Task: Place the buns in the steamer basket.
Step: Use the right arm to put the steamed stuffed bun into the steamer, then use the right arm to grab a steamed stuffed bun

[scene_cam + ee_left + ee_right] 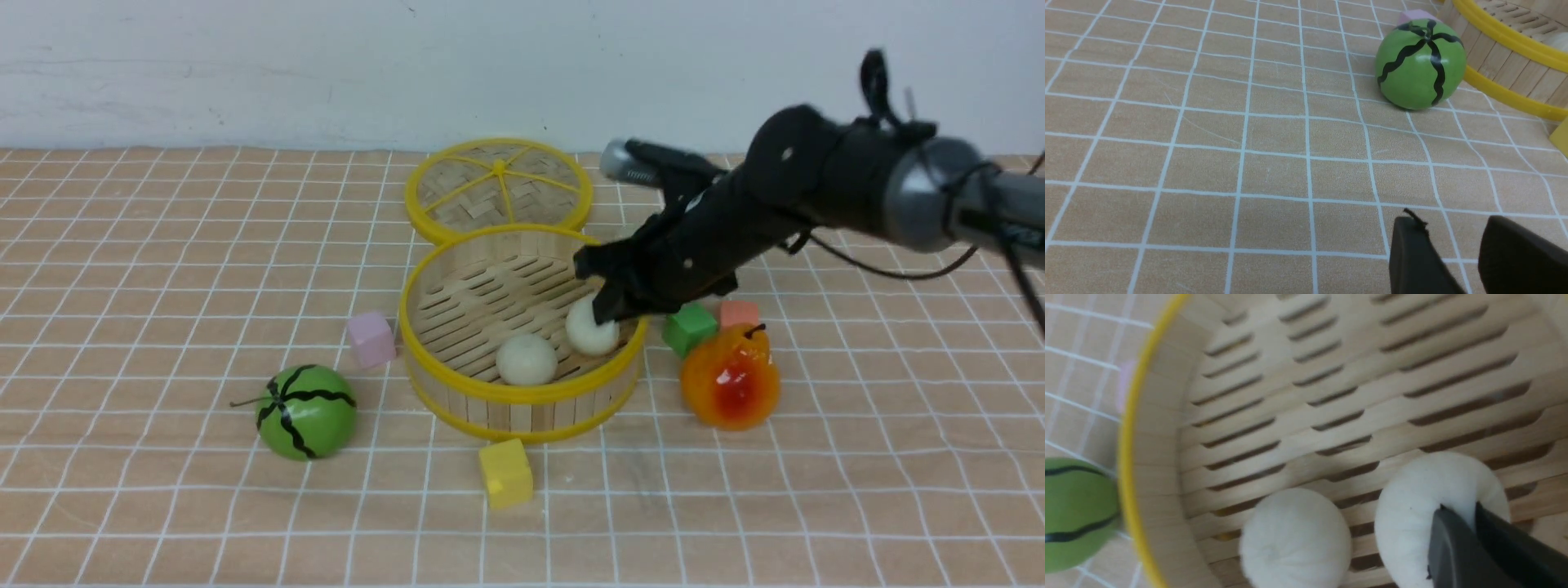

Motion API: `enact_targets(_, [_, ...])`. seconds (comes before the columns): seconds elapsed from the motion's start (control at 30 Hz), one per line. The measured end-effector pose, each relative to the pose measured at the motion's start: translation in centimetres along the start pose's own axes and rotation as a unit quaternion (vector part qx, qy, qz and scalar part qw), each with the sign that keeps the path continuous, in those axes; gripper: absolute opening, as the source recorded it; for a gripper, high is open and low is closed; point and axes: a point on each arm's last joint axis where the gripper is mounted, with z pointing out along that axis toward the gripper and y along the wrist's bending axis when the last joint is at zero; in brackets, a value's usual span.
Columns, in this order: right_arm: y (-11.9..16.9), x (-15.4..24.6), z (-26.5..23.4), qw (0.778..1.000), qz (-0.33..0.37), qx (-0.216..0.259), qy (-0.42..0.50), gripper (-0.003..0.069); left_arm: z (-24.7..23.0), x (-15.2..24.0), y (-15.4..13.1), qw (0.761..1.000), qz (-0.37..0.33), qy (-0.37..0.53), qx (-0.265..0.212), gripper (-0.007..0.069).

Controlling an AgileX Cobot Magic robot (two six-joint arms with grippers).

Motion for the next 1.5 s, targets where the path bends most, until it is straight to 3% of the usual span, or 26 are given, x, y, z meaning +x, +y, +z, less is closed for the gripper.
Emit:
enact_targets(0.13, [-0.4, 0.1, 0.9, 1.000, 0.004, 0.005, -0.004, 0.0079, 0.0, 0.0, 0.0, 1.000, 0.000, 0.000, 0.000, 0.0238])
enact_targets(0.3, [0.1, -0.3, 0.0, 1.000, -0.001, 0.000, -0.012, 0.0286, 0.0, 0.0, 0.0, 1.000, 0.000, 0.000, 0.000, 0.0238])
enact_targets(0.37, [0.4, -0.6, -0.4, 1.000, -0.009, -0.002, -0.012, 0.0325, 0.0, 0.0, 0.0, 1.000, 0.000, 0.000, 0.000, 0.0238])
enact_targets(0.47, [1.5, -2.5, -2.3, 0.999, -0.043, -0.008, -0.024, 0.0412, 0.0, 0.0, 0.0, 1.000, 0.000, 0.000, 0.000, 0.0238])
enact_targets(0.53, [1.9, -4.0, -3.8, 0.996, -0.075, 0.005, -0.044, 0.0429, 0.0, 0.0, 0.0, 1.000, 0.000, 0.000, 0.000, 0.0238])
enact_targets(0.63, [2.0, -5.3, -5.1, 0.992, -0.106, 0.029, -0.068, 0.0431, 0.0, 0.0, 0.0, 1.000, 0.000, 0.000, 0.000, 0.0238])
enact_targets(0.73, [1.5, -6.9, -6.2, 0.979, -0.146, 0.090, -0.109, 0.0412, 0.0, 0.0, 0.0, 1.000, 0.000, 0.000, 0.000, 0.0238])
enact_targets(0.9, [-0.8, -7.8, -3.5, 0.969, -0.125, 0.147, -0.155, 0.0348, 0.0, 0.0, 0.0, 1.000, 0.000, 0.000, 0.000, 0.0238])
enact_targets(1.1, [-2.6, -7.4, 0.4, 0.971, -0.075, 0.143, -0.177, 0.0283, 0.0, 0.0, 0.0, 1.000, 0.000, 0.000, 0.000, 0.0238])
enact_targets(1.5, [-6.7, -7.3, 3.1, 0.967, 0.052, 0.132, -0.211, 0.0270, 0.0, 0.0, 0.0, 1.000, 0.000, 0.000, 0.000, 0.0238])
